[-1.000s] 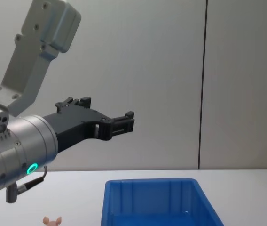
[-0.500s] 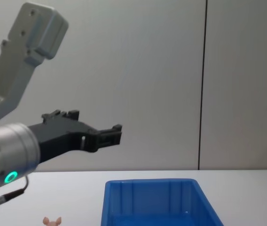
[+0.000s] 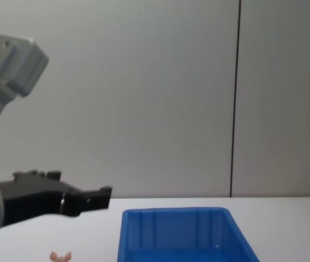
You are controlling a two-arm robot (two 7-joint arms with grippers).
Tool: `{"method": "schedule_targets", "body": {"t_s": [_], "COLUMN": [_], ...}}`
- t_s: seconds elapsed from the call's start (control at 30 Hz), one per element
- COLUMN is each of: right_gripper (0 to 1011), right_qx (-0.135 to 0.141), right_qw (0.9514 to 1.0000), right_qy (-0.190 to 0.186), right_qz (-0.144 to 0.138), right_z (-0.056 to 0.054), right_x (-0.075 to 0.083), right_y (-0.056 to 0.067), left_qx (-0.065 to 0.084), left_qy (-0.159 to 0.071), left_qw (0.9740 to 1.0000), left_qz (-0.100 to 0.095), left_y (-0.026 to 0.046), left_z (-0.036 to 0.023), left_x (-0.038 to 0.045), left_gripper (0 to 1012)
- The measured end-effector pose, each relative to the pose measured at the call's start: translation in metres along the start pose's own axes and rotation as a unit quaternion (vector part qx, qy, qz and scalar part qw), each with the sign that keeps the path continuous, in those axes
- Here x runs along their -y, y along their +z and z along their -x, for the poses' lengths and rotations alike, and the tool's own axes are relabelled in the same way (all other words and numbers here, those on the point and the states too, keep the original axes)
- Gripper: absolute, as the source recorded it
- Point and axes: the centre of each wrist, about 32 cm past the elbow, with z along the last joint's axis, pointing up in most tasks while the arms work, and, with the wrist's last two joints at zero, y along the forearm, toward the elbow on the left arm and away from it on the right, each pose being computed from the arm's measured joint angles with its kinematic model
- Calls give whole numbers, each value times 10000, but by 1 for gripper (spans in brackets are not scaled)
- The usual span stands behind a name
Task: Pick up the two dolls from the table and place them into the box.
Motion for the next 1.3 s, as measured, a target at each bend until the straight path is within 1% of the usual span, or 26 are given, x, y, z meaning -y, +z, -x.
{"method": "schedule_targets", "body": {"t_s": [0.07, 0.1, 0.17, 0.23, 0.27, 0.37, 0.4, 0.5, 0.53, 0.6, 0.63, 0.73, 0.8, 0.83, 0.9, 0.93, 1.03, 1.3], "right_gripper": [1001, 1001, 1001, 1001, 1001, 1001, 1001, 1001, 1001, 1001, 1001, 1001, 1001, 1001, 1001, 1001, 1001, 1001], "right_qx": [1, 3, 6, 8, 8, 9, 9, 9, 10, 9, 9, 8, 9, 10, 11, 11, 12, 13], "right_qw": [10000, 10000, 10000, 10000, 10000, 10000, 10000, 10000, 10000, 10000, 10000, 10000, 10000, 10000, 10000, 10000, 9999, 9999], "right_qy": [-10, -22, -36, -45, -53, -64, -64, -74, -76, -81, -82, -87, -89, -91, -93, -93, -96, -99], "right_qz": [-4, -6, -11, -13, -15, -20, -20, -23, -23, -25, -26, -26, -26, -26, -27, -27, -29, -33], "right_z": [0, -1, -2, -3, -4, -4, -4, -4, -4, -4, -4, -4, -4, -5, -5, -5, -5, -5], "right_x": [5, 10, 16, 19, 22, 28, 28, 33, 33, 35, 36, 38, 39, 40, 41, 41, 42, 43], "right_y": [1, 1, 2, 3, 3, 4, 4, 4, 4, 4, 5, 4, 4, 4, 5, 5, 6, 7], "left_qx": [-59, -118, -178, -288, -359, -465, -554, -677, -776, -851, -929, -1032, -1156, -1156, -1257, -1257, -1357, -1461], "left_qy": [14, 15, 27, 36, 49, 55, 64, 72, 69, 71, 80, 82, 71, 71, 71, 71, 89, 173], "left_qw": [9999, 9997, 9993, 9984, 9977, 9964, 9950, 9929, 9911, 9895, 9878, 9854, 9824, 9824, 9798, 9798, 9773, 9742], "left_qz": [-113, -220, -315, -478, -579, -713, -829, -977, -1082, -1170, -1251, -1350, -1466, -1466, -1551, -1551, -1624, -1713], "left_y": [-15, -32, -48, -73, -94, -117, -143, -182, -209, -240, -271, -304, -354, -354, -399, -399, -444, -507], "left_z": [-4, -5, -6, -9, -8, -6, -9, -14, -15, -23, -32, -45, -64, -64, -85, -85, -106, -148], "left_x": [-28, -50, -70, -97, -112, -124, -130, -127, -118, -108, -88, -57, -11, -11, 36, 36, 91, 182], "left_gripper": [1001, 1001, 1001, 1001, 1001, 1001, 1001, 1001, 1001, 1001, 1001, 1001, 1001, 1001, 1001, 1001, 1001, 1001]}}
